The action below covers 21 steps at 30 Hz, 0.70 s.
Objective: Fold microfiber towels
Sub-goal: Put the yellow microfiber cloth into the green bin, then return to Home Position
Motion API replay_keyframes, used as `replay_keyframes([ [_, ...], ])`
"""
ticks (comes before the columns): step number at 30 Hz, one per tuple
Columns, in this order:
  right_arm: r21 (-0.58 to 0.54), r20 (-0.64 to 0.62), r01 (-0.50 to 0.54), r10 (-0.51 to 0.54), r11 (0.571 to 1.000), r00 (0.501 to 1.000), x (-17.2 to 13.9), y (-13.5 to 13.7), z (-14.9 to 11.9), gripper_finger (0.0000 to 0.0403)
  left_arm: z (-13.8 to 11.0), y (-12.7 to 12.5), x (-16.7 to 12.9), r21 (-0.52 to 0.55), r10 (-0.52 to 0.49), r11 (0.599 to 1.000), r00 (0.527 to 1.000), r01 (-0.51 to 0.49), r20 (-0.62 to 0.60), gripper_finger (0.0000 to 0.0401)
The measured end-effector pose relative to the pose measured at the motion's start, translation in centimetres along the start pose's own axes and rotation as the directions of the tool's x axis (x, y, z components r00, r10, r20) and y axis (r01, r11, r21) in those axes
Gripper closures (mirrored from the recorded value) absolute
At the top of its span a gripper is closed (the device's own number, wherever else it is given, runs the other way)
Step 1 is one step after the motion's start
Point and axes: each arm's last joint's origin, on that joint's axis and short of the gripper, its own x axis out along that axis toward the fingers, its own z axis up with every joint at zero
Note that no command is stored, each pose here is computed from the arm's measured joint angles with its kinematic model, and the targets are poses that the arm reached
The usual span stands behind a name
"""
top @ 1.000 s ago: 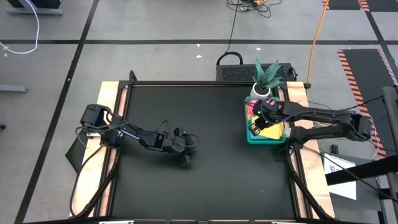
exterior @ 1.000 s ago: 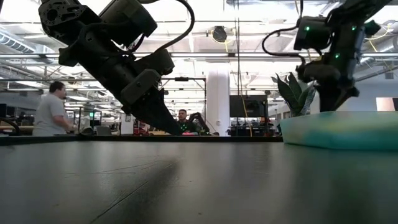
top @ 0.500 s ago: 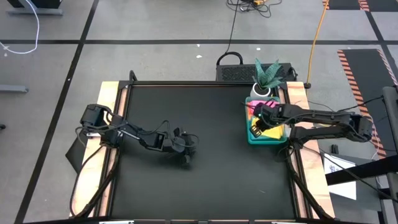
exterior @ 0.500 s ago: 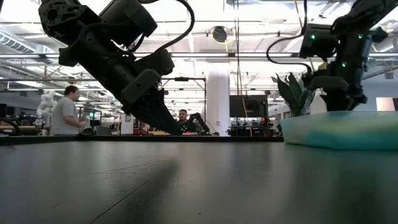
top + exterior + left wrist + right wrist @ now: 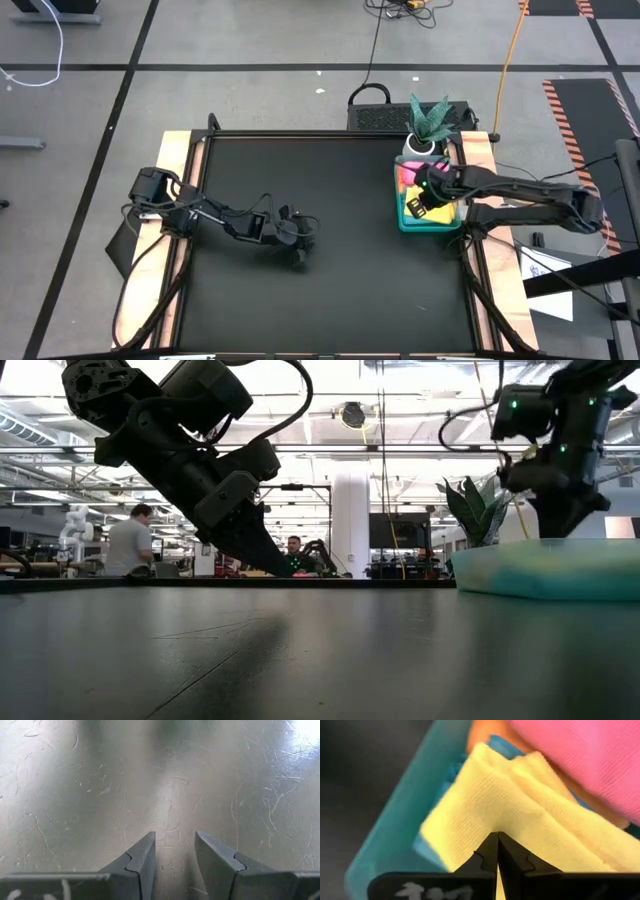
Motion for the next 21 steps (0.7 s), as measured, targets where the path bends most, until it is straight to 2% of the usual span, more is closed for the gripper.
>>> replay_keyframes([
  [6, 0.022, -0.038, 0.069, -0.068, 0.997, 0.997, 2.8, -0.7, -0.4, 0.0403, 0.0, 0.0, 0.0, -0.001, 0.0, 1.0, 1.0, 0.0, 0.0, 0.0261],
  [10, 0.002, -0.053, 0.131, -0.13, 0.991, 0.99, 3.4, -1.0, -0.2, 0.0403, 0.0, 0.0, 0.0, -0.001, 0.0, 1.0, 1.0, 0.0, 0.0, 0.0261],
  [16, -0.032, 0.006, 0.061, -0.06, 0.998, 0.998, 1.0, -0.1, 0.9, 0.0403, 0.0, 0.0, 0.0, -0.002, 0.0, 1.0, 1.0, 0.0, 0.0, 0.0261],
  [21, -0.109, 0.121, -0.017, 0.03, 0.994, 0.992, -1.6, 0.5, 1.2, 0.0403, 0.0, 0.0, 0.0, -0.005, 0.0, 1.0, 1.0, 0.0, 0.0, 0.0261],
])
